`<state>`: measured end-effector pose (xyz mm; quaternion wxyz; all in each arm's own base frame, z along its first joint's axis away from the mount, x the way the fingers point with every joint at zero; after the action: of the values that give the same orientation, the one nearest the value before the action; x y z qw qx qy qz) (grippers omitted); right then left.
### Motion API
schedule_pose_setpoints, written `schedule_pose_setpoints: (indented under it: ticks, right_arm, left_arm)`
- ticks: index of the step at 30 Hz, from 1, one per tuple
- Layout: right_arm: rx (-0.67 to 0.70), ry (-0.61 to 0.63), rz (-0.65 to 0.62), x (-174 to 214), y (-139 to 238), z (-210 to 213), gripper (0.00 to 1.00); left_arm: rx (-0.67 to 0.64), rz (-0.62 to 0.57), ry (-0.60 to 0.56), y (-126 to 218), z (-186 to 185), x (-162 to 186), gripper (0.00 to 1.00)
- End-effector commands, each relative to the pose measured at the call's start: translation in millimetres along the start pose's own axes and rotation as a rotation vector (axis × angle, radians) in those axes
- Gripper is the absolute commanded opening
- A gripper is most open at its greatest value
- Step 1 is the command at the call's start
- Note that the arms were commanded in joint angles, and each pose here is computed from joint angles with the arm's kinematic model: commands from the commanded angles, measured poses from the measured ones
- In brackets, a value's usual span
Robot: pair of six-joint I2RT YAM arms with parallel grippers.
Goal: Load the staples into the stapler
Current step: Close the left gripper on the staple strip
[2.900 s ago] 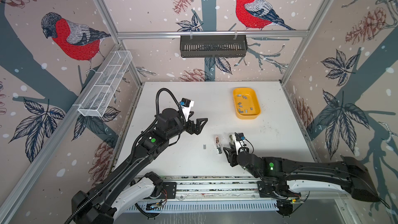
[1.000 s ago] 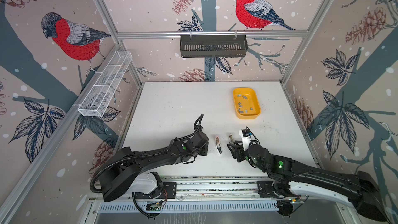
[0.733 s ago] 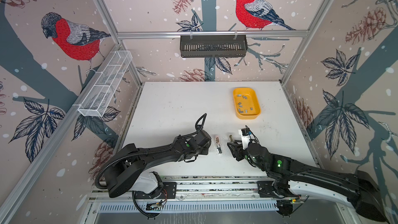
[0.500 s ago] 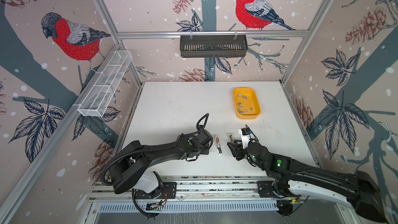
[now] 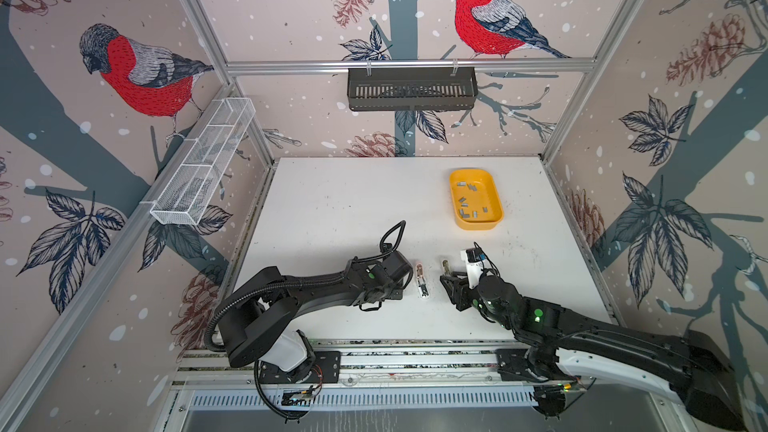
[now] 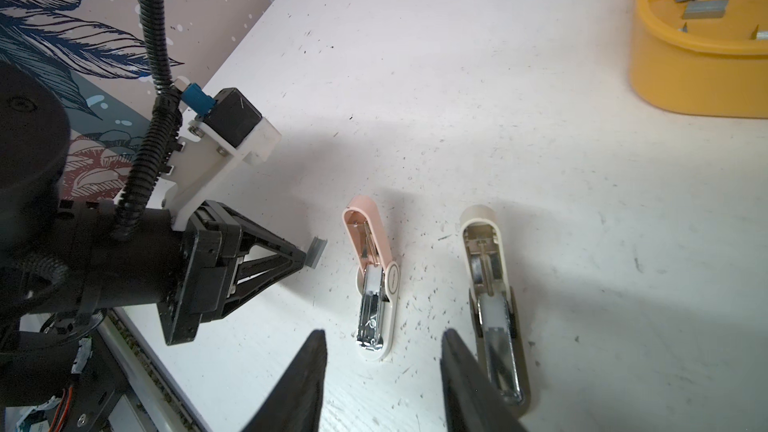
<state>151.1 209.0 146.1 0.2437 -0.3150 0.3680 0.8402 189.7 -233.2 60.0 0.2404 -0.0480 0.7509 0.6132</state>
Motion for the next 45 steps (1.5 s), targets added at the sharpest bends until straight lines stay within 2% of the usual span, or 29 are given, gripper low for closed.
schedule_pose_setpoints:
  ticks: [1, 15, 25, 37, 45]
  right_arm:
    - [-0.014, -0.008, -0.014, -2.4, 0.1, 2.3, 0.46]
    - [-0.003, -0.026, -0.007, 1.2, -0.2, -3.0, 0.45]
    - [0.006, -0.043, -0.028, -0.2, 4.0, -7.7, 0.45]
    - [-0.005, -0.099, -0.063, -1.0, 12.5, -14.0, 0.44]
    - [-0.022, -0.114, -0.082, -2.6, 14.7, -14.3, 0.43]
  left_arm:
    - [-0.008, -0.009, 0.013, -2.6, -0.5, -1.3, 0.21]
    - [-0.046, 0.01, 0.007, -8.9, 4.8, 3.0, 0.19]
    - [-0.06, 0.029, -0.017, -11.0, 8.3, 8.8, 0.11]
    - [-0.004, -0.016, -0.005, 1.4, 6.7, 9.5, 0.03]
    - [0.052, -0.086, 0.012, 20.6, 0.9, -3.1, 0.0]
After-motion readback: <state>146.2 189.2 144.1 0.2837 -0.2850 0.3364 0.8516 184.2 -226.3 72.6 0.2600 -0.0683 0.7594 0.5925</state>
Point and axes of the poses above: each gripper's point midway between its finger pads, its own y axis back along the fingers, its own z axis along the line the jaws close on, x = y × z, the point moved 4 cm from there along y, back along the fingers, and after that the axes turned 10 degrees about -y, right-handed, at the moved point
